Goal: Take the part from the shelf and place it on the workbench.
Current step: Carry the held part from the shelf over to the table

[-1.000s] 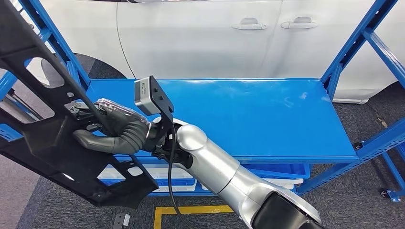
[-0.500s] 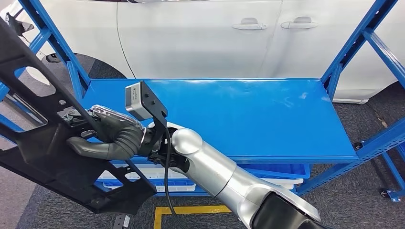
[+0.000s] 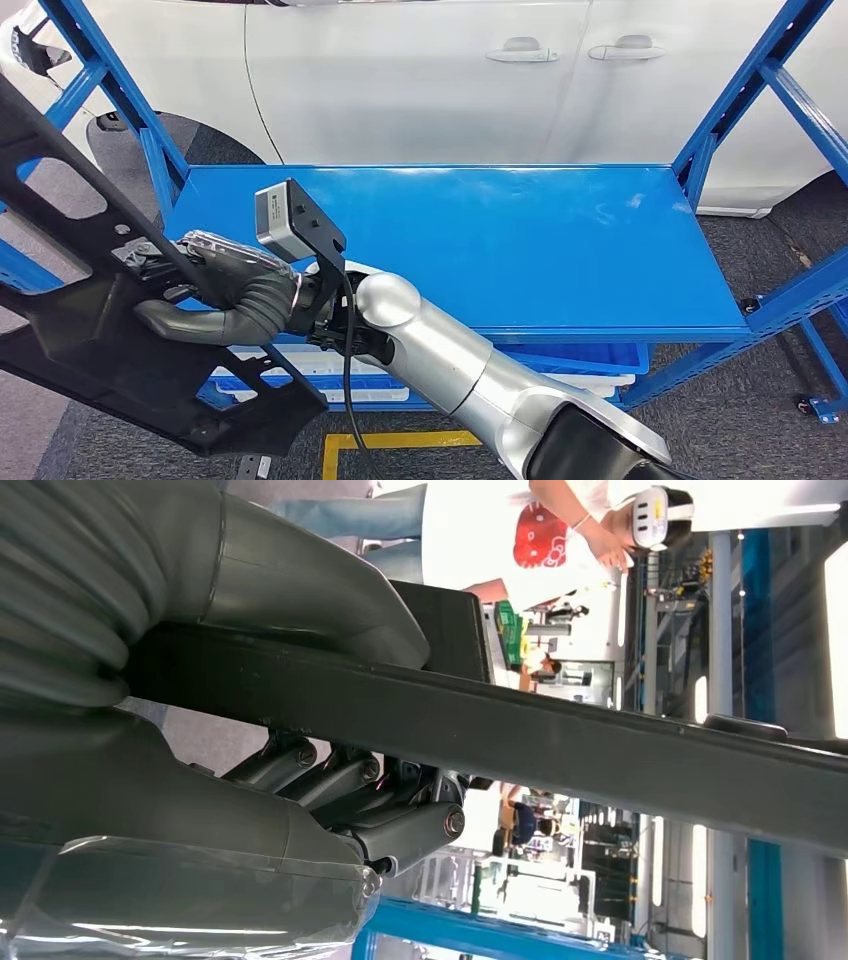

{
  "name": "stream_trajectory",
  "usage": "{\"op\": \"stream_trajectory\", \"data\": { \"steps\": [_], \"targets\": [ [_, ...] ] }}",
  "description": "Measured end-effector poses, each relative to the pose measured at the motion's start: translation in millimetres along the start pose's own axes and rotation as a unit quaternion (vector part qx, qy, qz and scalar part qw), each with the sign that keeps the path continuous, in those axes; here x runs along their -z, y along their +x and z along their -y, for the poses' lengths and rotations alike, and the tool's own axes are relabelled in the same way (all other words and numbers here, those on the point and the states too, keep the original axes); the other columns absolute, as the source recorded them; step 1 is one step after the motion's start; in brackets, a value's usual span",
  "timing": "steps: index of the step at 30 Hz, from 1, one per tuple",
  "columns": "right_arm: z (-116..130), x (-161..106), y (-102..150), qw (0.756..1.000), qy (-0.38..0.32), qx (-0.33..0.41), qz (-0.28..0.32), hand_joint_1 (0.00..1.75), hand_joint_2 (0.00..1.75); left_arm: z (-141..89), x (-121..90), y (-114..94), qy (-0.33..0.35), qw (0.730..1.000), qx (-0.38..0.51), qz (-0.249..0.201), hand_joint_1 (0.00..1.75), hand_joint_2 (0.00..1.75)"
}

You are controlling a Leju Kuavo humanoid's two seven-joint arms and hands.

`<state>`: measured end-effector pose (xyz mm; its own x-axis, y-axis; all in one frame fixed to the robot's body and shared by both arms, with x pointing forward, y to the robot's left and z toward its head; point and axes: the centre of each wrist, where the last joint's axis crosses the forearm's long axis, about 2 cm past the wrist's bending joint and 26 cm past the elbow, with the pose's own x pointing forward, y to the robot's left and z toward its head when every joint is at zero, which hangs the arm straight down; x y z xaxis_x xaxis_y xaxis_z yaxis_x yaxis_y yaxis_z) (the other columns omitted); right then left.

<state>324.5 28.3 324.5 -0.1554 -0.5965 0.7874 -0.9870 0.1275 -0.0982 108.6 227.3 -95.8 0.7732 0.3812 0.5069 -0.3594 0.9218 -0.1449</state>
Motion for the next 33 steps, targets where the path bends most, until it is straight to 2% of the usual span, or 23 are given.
{"op": "stream_trajectory", "data": {
  "steps": [33],
  "targets": [
    [-0.2,2.2,-0.3,1.000,0.003,0.002,-0.002,1.75,1.75,-0.2,-0.6,-1.5,0.002,1.000,-0.003,-0.006,0.00,1.75]
  ]
}}
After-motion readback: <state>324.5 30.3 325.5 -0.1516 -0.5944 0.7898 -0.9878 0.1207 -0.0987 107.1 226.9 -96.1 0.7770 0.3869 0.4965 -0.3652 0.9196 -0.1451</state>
